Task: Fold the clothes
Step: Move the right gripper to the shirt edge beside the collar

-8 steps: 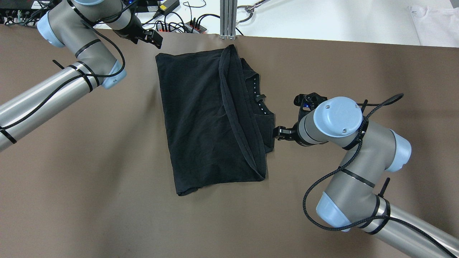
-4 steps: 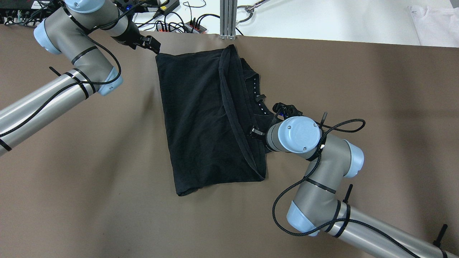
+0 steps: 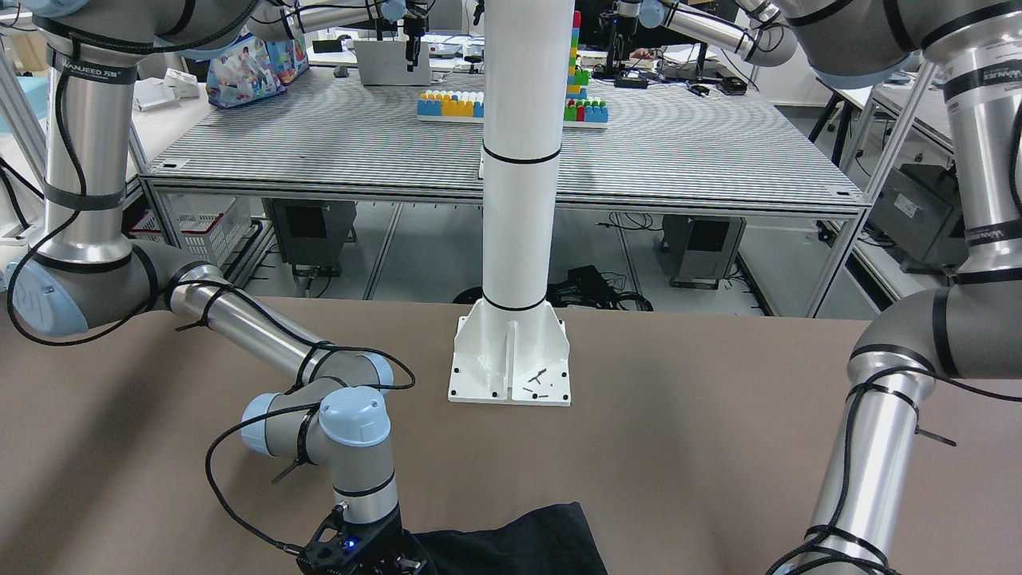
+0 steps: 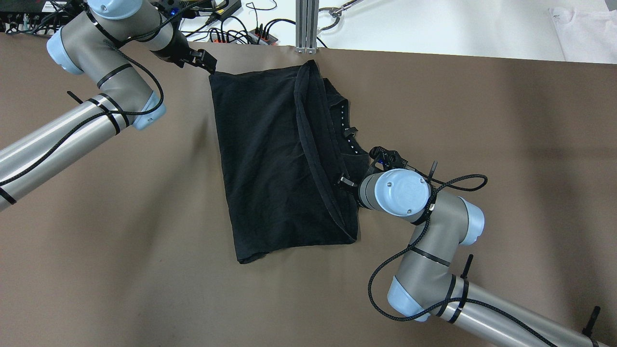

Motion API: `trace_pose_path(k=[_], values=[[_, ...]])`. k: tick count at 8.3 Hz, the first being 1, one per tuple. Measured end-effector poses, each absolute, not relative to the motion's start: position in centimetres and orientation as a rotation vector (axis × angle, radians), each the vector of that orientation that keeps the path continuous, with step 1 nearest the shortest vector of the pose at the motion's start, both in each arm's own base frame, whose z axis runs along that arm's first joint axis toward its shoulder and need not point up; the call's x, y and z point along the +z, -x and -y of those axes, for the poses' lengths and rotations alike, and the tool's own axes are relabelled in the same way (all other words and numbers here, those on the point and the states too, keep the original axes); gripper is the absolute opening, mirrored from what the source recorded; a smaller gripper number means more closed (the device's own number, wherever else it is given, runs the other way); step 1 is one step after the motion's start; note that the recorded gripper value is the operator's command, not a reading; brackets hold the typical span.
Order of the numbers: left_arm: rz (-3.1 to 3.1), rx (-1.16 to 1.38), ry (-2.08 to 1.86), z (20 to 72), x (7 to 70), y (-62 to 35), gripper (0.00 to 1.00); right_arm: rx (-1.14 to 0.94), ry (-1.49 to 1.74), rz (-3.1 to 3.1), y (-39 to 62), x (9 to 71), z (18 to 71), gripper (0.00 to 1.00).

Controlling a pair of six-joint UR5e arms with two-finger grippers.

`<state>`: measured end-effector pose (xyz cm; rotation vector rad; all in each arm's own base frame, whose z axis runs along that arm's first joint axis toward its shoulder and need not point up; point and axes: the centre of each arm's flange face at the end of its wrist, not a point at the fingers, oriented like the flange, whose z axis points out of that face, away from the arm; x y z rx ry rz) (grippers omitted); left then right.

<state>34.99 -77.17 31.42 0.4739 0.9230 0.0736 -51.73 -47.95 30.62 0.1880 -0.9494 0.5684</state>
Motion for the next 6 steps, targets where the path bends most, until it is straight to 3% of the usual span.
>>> trace_pose_path(k=[1,2,4,5,6], values=[[-0.923,0.074,-0.474,77.2,31.4,-35.0,1.00,0.570,-0.187,0.945,51.7,31.0,47.9,0.89],[-0.923,0.075,-0.475,77.2,31.4,-35.0,1.00,0.569,-0.184,0.943,51.8,31.2,47.6,0.74],[-0.923,0.075,-0.474,77.2,31.4,-35.0,1.00,0.578,-0.186,0.941,52.2,31.3,47.3,0.36],[-0.922,0.075,-0.473,77.2,31.4,-35.1,1.00,0.590,-0.186,0.942,52.6,31.3,46.9,0.23],[-0.922,0.075,-0.472,77.2,31.4,-35.1,1.00,0.600,-0.187,0.945,52.9,31.1,46.6,0.22]])
